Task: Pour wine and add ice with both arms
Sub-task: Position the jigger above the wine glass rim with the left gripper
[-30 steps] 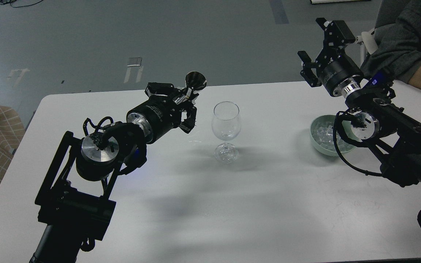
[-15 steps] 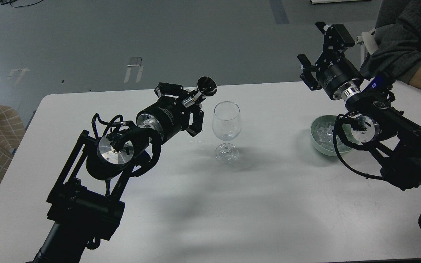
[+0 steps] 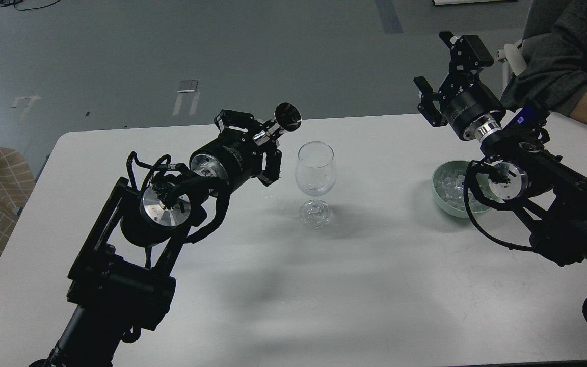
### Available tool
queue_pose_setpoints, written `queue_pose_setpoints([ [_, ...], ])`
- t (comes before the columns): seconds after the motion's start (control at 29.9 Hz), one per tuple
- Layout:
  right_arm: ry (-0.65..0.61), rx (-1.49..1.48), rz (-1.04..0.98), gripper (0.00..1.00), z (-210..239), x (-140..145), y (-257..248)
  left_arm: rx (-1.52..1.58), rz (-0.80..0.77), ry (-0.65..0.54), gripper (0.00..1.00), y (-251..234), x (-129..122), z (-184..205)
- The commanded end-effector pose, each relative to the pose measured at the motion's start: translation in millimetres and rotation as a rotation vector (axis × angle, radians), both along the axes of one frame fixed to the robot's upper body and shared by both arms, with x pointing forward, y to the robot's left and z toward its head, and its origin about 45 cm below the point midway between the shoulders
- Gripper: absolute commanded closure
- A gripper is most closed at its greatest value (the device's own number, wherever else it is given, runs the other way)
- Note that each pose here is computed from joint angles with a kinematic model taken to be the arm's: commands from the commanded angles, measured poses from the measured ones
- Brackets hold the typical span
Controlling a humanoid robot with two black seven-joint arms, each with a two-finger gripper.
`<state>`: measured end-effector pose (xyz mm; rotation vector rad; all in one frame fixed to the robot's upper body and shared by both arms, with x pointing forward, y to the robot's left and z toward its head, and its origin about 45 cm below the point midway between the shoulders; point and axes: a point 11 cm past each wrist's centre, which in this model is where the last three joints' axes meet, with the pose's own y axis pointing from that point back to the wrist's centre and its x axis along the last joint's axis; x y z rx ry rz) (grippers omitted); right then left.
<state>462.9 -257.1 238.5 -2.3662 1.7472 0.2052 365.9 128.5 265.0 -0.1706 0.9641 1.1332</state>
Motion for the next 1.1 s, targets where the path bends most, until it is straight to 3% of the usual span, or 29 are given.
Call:
queue_pose_setpoints([
  [0.0,0.001,0.000,0.000,0.00,-0.4,-0.2,-0.1,0.038,-0.032,-0.009,0.96,-10.7,-2.9,-2.3],
  [1.07,0.006,0.002,-0.001,0.00,-3.3,-1.5,-0.2,0.253,-0.031,-0.123,0.96,-18.7,-1.7,-3.5],
])
